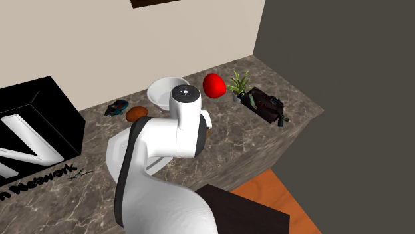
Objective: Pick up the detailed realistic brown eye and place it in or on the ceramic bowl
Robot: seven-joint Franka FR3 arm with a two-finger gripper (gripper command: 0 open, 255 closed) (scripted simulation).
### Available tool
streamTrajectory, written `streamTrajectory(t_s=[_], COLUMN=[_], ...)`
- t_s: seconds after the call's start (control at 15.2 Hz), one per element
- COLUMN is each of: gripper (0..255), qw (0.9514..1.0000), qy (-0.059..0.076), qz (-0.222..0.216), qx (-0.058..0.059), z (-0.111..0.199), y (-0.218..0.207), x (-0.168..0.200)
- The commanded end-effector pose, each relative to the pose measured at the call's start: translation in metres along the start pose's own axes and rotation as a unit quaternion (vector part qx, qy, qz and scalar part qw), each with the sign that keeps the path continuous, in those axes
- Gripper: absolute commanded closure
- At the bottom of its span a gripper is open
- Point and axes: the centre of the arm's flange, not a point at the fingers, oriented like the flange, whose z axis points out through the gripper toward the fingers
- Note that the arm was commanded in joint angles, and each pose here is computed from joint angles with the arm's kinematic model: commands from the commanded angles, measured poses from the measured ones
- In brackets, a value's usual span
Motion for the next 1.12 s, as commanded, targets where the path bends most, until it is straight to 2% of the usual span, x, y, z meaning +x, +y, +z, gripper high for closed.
streamTrajectory(t_s=[0.0, 0.26, 1.06], gripper=[255, 255, 255], qw=[1.0, 1.0, 1.0], qy=[0.0, 0.0, 0.0], qz=[0.0, 0.0, 0.0], qx=[0.0, 0.0, 0.0], z=[0.0, 0.0, -0.062], y=[0.0, 0.0, -0.011], x=[0.0, 0.0, 0.003])
